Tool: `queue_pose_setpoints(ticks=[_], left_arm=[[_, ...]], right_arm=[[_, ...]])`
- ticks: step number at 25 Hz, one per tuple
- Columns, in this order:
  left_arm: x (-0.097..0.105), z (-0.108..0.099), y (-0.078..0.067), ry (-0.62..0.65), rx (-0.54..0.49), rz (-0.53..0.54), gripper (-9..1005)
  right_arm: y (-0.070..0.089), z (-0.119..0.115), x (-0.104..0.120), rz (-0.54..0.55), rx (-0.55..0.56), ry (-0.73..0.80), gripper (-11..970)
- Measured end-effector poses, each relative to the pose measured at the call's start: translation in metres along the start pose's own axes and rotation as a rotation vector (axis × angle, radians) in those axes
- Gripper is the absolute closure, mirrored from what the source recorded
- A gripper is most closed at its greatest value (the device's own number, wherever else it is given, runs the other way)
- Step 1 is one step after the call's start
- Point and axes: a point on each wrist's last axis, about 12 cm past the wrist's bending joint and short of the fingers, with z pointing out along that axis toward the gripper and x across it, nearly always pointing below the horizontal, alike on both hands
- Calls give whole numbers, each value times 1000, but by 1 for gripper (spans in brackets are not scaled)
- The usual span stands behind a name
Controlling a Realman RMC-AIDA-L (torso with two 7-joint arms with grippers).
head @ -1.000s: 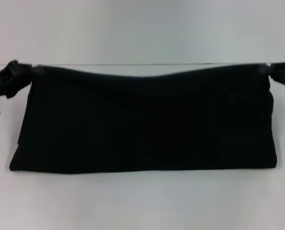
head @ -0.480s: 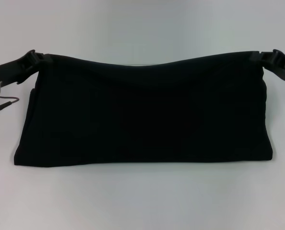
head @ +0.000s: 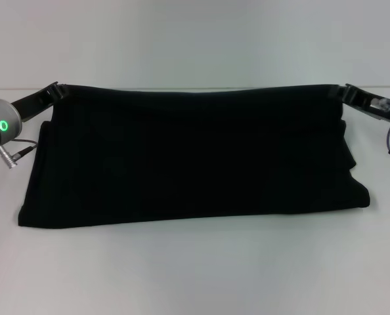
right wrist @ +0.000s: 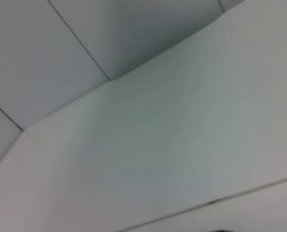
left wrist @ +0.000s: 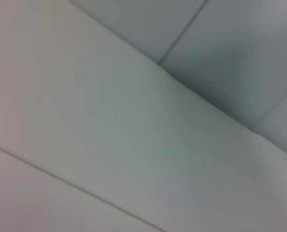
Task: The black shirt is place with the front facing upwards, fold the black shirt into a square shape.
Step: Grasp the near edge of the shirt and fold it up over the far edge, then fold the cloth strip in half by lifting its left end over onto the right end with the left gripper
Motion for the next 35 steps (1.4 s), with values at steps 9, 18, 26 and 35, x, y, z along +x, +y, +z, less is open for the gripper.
queue_pose_setpoints(ticks=[9,18,26,35], left_arm=[[11,12,-13,-42,-31,26,724],[7,-8,-6,-34,161,-37,540],[-1,-62,17,124,444,-180,265],[2,-126,58,356,436,-282,81]], right_arm=[[6,11,7,-29,43,-30,654],[-2,-22,3,-98,-170,-83,398],[0,-73,32,-554,-501,-106,258],[11,-79,86,-788,-632,-39,12]])
